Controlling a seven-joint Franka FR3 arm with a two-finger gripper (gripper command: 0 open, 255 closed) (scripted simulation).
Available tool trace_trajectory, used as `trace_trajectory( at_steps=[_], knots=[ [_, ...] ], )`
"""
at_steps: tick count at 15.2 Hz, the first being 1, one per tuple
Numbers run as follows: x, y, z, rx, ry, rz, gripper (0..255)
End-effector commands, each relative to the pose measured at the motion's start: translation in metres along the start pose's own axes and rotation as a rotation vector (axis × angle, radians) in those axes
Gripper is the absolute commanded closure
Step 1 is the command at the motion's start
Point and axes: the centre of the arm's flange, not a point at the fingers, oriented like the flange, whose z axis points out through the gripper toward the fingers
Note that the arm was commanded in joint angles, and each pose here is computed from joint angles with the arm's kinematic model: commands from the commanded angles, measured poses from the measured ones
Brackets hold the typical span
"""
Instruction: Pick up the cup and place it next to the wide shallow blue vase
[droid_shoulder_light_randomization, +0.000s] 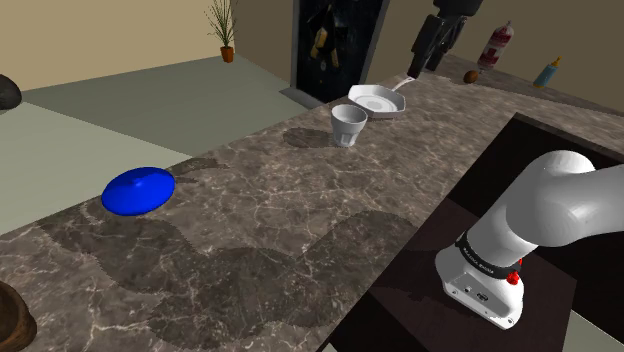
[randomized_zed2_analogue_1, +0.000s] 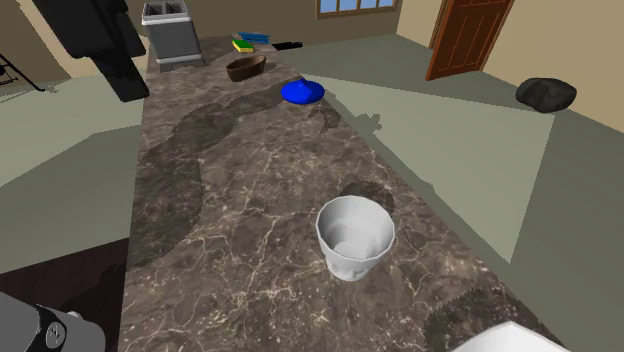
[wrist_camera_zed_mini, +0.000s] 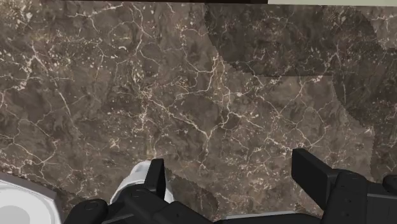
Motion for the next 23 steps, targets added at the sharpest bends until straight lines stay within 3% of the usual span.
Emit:
trace_trajectory(
  at_steps=[1,23],
  knots=[
    [0.000,0.000,0.000,0.000,0.000,0.000,0],
    [0.153,0.165,0.193,0.093,0.026,0.056,0]
  ],
)
